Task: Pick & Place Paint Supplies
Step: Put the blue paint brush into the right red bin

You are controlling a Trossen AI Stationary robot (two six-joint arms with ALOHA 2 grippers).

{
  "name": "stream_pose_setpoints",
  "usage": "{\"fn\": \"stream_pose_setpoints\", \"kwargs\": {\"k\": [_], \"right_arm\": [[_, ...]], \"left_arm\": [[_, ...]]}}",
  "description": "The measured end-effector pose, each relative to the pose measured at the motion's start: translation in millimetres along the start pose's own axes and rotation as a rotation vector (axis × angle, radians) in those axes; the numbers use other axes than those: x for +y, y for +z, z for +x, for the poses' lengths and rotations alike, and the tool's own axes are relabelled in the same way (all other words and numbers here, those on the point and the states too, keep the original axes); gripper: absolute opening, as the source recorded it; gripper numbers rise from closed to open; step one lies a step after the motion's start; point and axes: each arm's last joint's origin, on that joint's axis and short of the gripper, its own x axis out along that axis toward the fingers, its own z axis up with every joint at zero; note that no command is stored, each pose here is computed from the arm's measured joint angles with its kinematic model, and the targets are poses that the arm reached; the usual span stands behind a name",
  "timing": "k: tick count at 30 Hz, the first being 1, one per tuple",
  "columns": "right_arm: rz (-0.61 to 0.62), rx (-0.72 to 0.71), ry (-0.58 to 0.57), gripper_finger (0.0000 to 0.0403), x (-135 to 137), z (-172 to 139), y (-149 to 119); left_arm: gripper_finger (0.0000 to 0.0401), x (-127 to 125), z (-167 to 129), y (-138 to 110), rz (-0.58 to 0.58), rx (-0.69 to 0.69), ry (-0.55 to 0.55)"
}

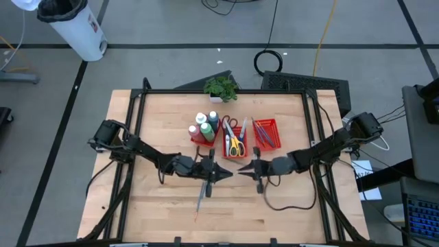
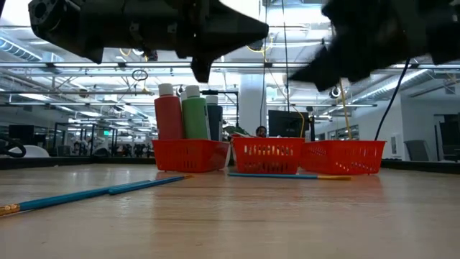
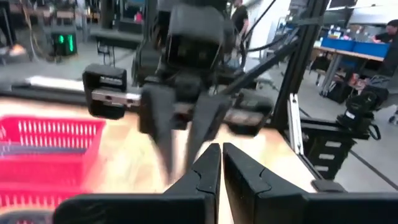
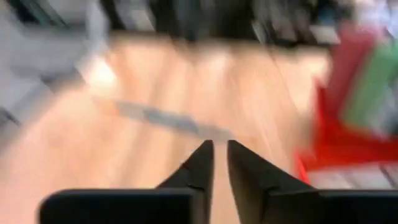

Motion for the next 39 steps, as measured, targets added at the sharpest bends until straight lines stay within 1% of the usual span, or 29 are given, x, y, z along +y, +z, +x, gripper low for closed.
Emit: {"fn": "stream_pose_setpoints", "kwargs": {"k": [2,4,8,10,12,16,20,23,28,30,35,39], "right_arm": [[-0.038,0.124,-0.073,0.0059,1,-2,-13],[-0.051,0.21,-0.113,0.0091,3,-5,-22],[-0.017,0.381,-0.11,0.0151,4,-12,-38],[0.02,0.448,-0.131,0.0168,3,-14,-45],[0.047,0.498,-0.155,0.0175,0,-17,-49],[0.063,0.538,-0.184,0.0168,-4,-18,-53],[0.066,0.562,-0.208,0.0146,-10,-19,-56],[0.084,0.588,-0.226,0.0129,-16,-23,-64],[0.132,0.614,-0.201,0.0106,-19,-31,-77],[0.139,0.6,-0.194,0.0098,-20,-34,-81],[0.165,0.511,-0.162,0.009,-21,-39,-87],[0.161,0.509,-0.157,0.0089,-21,-39,-88]], "left_arm": [[0.0024,0,0,-3,-0.02,0.029,0.005],[0.0021,1,0,-5,-0.029,0.053,0.011],[0.0008,1,0,-7,-0.033,0.071,0.014],[0.0004,1,0,-7,-0.033,0.073,0.014],[0.0004,1,0,-7,-0.033,0.072,0.014],[0.0021,2,0,-7,-0.033,0.072,0.015],[0.0033,2,0,-7,-0.034,0.071,0.015],[0.0034,2,0,-7,-0.034,0.071,0.015],[0.0035,2,0,-7,-0.034,0.071,0.015],[0.0035,2,0,-7,-0.034,0.071,0.015],[0.0035,2,0,-7,-0.034,0.071,0.015],[0.0035,2,0,-7,-0.034,0.071,0.015]]}}
